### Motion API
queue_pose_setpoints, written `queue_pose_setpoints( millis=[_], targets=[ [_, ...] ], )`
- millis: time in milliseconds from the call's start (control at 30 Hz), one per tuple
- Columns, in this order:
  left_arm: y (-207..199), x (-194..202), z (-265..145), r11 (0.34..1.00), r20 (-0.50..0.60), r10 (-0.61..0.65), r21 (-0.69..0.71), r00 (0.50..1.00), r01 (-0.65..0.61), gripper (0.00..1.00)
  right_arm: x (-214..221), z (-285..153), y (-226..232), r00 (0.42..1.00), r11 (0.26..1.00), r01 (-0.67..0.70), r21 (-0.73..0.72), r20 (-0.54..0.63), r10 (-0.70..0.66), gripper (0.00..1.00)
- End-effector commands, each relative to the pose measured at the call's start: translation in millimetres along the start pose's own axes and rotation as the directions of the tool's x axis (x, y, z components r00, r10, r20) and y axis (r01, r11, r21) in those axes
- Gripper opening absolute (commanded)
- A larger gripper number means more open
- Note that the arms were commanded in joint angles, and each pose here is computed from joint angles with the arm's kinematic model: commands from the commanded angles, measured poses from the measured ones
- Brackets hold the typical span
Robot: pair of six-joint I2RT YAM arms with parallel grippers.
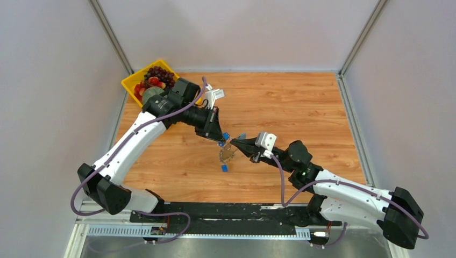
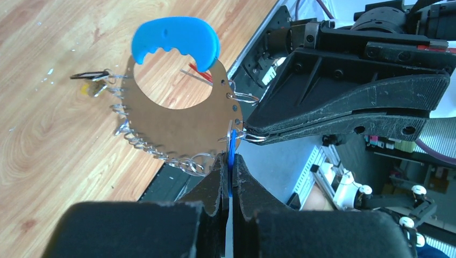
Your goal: Remove the keys from the keyring
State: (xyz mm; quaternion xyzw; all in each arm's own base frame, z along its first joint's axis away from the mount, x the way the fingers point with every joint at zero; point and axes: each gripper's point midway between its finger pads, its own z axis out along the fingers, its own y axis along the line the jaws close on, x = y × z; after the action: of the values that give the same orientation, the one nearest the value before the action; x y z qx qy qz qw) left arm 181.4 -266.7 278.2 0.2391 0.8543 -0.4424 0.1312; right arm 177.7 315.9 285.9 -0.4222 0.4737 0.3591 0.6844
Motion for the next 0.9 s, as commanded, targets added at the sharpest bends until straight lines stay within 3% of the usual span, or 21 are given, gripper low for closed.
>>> queue_pose_setpoints(
  millis=[0,233,433,533,667,867],
  targets=[
    [-12.8,-10.7,-5.2,0.997,0.051,0.05,0.055,0.997,-0.053,0.0,-51.2,-2.0,-2.8,0.98,0.999,0.045,0.009,0.192,-0.046,0.0],
    [-14.0,-19.9,-21.6,0.995,0.101,0.098,-0.033,0.99,-0.095,0.0,-44.9,-7.6,-5.7,0.984,0.999,0.024,0.036,0.176,-0.03,0.0],
    [-20.4,-21.1,-26.4,0.994,0.109,0.106,-0.024,0.988,-0.104,0.0,-42.7,-15.4,-7.5,0.982,0.998,-0.009,0.062,0.187,-0.003,0.0],
    [-26.4,-23.8,-31.2,0.993,0.131,0.117,-0.02,0.984,-0.115,0.0,-35.0,-14.1,-7.0,0.989,0.998,-0.019,0.058,0.149,0.01,0.1],
    [-29.9,-27.1,-38.7,0.991,0.153,0.129,-0.043,0.98,-0.123,0.0,-28.9,-12.3,-3.4,0.992,0.998,-0.039,0.04,0.12,0.034,0.4],
    [-31.3,-26.8,-43.0,0.991,0.163,0.131,-0.055,0.978,-0.124,0.0,-35.2,-3.6,-0.2,0.993,0.999,-0.046,0.001,0.107,0.046,0.42]
  ],
)
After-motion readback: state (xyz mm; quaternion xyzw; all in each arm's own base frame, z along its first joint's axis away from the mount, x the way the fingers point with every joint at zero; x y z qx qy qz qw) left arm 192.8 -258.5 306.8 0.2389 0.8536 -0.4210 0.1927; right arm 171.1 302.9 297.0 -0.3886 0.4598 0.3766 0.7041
